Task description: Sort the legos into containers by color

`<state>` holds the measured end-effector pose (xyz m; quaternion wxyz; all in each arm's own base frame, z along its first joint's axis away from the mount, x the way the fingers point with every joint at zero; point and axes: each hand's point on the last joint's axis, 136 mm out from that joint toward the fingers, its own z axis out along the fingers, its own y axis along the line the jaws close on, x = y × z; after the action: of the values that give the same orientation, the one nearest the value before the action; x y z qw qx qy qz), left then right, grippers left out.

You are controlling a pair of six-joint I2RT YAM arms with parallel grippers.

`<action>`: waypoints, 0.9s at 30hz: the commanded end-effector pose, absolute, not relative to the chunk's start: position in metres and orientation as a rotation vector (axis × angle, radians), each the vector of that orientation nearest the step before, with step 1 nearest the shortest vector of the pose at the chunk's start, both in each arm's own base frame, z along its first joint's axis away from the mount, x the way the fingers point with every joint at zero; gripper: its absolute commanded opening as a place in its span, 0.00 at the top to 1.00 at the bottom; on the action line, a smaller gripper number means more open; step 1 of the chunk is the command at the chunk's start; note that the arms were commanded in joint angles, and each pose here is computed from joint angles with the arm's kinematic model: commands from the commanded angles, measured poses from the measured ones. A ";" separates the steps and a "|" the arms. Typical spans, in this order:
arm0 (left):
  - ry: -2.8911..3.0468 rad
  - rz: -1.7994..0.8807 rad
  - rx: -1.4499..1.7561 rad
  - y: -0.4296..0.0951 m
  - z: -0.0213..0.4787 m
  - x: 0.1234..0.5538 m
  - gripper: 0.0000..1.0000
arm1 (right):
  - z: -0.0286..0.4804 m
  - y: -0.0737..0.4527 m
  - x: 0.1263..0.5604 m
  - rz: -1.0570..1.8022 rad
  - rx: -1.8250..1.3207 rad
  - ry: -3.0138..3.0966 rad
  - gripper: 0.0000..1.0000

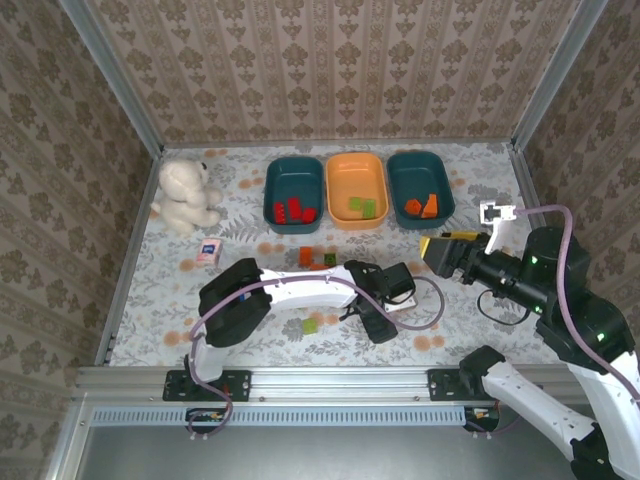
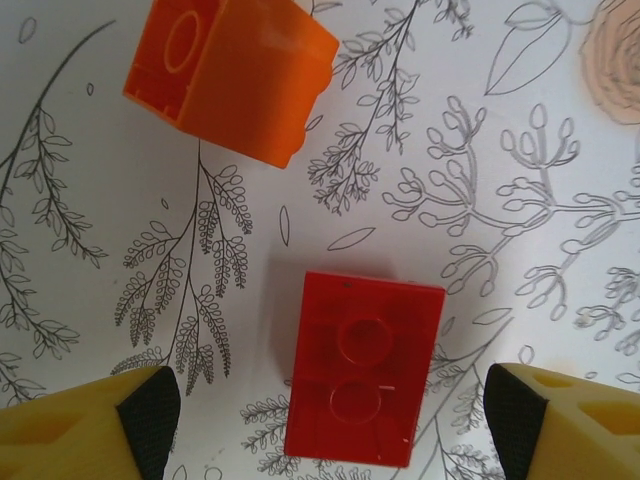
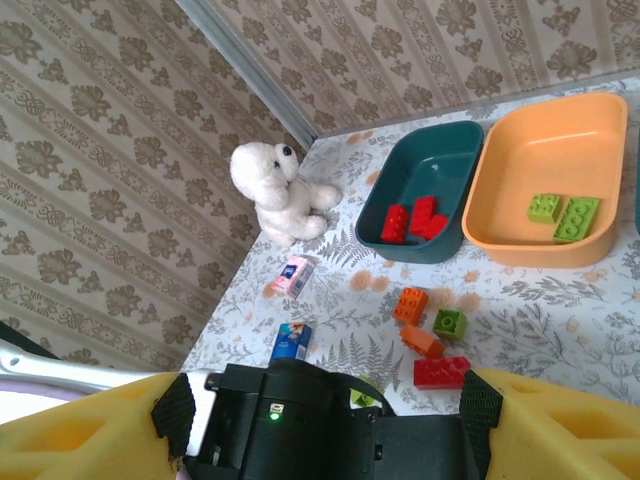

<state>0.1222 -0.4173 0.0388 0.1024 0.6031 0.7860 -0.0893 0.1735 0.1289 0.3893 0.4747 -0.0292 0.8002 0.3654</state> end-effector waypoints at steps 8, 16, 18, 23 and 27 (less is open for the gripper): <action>2.352 -0.147 1.874 -0.412 0.014 0.119 0.26 | 0.385 0.124 0.174 0.872 -0.035 1.973 0.26; 2.351 -0.178 1.835 -0.422 0.016 0.122 0.67 | 0.378 0.127 0.179 0.870 -0.034 2.000 0.26; 2.360 -0.169 1.810 -0.421 0.019 0.125 0.71 | 0.379 0.128 0.181 0.863 -0.040 1.999 0.26; 2.445 -0.199 1.561 -0.409 0.055 0.160 0.72 | 0.381 0.128 0.184 0.842 -0.060 2.002 0.26; 2.484 -0.246 1.301 -0.387 0.101 0.203 0.73 | 0.377 0.132 0.189 0.836 -0.072 2.013 0.26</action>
<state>0.1663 -0.4046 0.0491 0.1091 0.5292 0.8383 -0.0725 0.1853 0.1340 0.3778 0.4574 -0.0277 0.8158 0.3529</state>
